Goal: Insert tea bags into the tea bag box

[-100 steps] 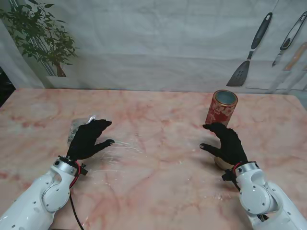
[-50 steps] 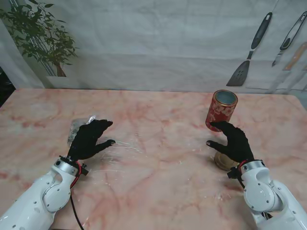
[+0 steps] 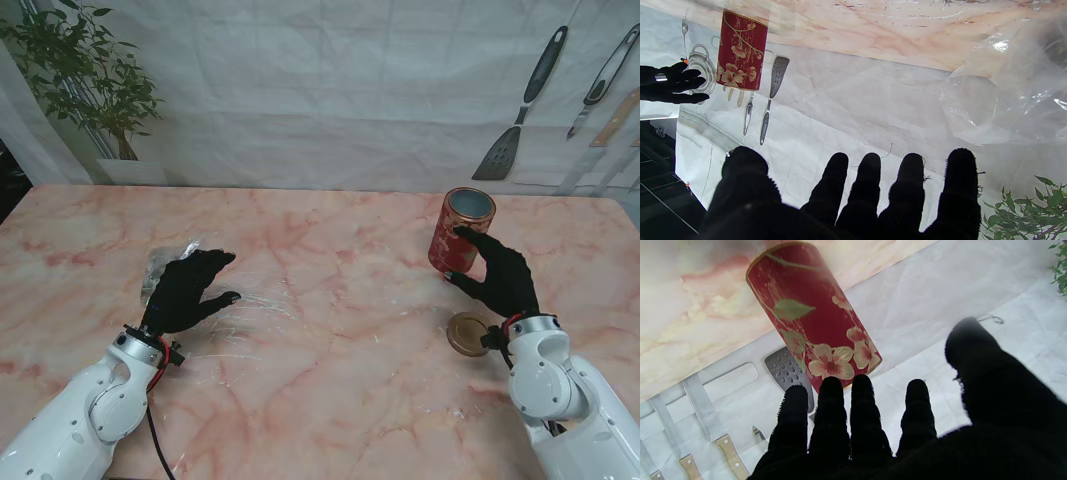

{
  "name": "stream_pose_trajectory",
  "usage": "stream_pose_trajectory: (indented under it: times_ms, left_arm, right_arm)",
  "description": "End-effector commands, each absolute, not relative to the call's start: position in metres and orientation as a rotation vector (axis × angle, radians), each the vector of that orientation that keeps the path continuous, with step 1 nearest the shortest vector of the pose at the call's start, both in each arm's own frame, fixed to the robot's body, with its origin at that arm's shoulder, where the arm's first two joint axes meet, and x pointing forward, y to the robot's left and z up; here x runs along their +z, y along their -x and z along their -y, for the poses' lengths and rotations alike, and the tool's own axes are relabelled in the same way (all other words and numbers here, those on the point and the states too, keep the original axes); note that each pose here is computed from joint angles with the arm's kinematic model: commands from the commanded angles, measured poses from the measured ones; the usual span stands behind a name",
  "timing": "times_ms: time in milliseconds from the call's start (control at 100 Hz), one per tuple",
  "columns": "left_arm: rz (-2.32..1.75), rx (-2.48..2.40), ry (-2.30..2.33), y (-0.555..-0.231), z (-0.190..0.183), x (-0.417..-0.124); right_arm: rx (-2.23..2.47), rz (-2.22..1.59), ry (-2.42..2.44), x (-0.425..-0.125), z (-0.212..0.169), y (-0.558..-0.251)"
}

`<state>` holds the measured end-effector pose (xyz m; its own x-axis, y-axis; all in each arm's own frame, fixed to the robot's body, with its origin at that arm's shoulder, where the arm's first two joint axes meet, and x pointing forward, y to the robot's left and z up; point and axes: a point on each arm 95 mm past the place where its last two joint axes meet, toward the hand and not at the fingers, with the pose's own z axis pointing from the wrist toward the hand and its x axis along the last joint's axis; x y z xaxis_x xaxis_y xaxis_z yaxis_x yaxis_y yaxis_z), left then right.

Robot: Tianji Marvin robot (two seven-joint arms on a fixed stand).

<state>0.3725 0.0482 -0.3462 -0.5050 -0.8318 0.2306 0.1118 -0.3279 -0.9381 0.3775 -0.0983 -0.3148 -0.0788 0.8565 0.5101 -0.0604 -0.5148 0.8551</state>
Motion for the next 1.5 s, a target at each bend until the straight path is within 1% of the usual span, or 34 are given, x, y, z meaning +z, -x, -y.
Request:
stream_pose_trajectory:
  times_ms: [0,640,1090,1490]
  left_arm:
    - [-1.264,-1.891,0.986,-0.374,-0.048,-0.345]
    - [-1.272,-1.889,0.991,-0.375,-0.048,-0.346]
    - [-1.27,-1.887,0.992,-0.376,-0.049,-0.346]
    - [-1.267,-1.887,0.992,-0.376,-0.05,-0.346]
  right_arm:
    - [1.682,-0.866,-1.49,-0.31,0.096,-0.384]
    - [1.598,-0.777,-1.487,-0.297,0.086,-0.419]
    - [1.446,-0.773,-1.551,-0.29,0.092,-0.45]
    - [1.33,-0.808,-1.6,-0.293,0.093,-0.461]
